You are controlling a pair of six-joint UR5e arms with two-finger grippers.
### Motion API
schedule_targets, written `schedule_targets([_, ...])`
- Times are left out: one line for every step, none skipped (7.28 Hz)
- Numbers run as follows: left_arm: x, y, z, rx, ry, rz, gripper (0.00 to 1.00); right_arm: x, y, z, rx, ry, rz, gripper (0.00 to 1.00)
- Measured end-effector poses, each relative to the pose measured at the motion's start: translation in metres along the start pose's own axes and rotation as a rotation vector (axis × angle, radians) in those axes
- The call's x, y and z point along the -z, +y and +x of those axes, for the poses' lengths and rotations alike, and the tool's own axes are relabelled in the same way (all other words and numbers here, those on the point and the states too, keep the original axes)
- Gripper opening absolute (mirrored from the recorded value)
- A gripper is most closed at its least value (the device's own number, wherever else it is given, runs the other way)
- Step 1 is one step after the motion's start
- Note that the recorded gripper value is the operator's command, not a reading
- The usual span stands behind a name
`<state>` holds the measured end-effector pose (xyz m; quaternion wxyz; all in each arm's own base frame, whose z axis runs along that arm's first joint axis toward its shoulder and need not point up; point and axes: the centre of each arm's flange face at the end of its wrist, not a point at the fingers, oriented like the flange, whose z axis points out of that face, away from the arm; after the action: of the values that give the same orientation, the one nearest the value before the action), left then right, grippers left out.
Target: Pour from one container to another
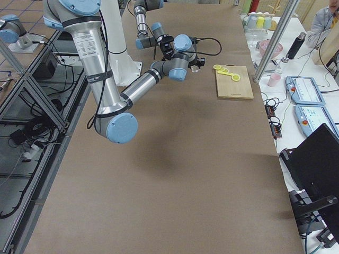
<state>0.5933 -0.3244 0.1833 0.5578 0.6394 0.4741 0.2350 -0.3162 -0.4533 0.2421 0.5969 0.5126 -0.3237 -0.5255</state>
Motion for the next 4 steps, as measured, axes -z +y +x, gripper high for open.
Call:
schedule_targets([0.003,0.002,-0.002,-0.028,-0.007,0.014,0.0,0.004,-0.007,-0.009,0.033,-0.028,-0.011,0.0])
schedule_targets([0.007,0.005,-0.005,-0.051,-0.021,0.025,0.0,0.008,-0.014,-0.017,0.052,-0.061,-0.015,0.0])
schedule_targets([0.01,0.006,-0.006,-0.058,-0.03,0.043,0.0,0.01,-0.019,-0.023,0.064,-0.095,-0.016,0.0])
schedule_targets([0.012,0.008,-0.009,-0.057,-0.047,0.063,0.0,0.008,-0.023,-0.029,0.075,-0.123,-0.019,0.0])
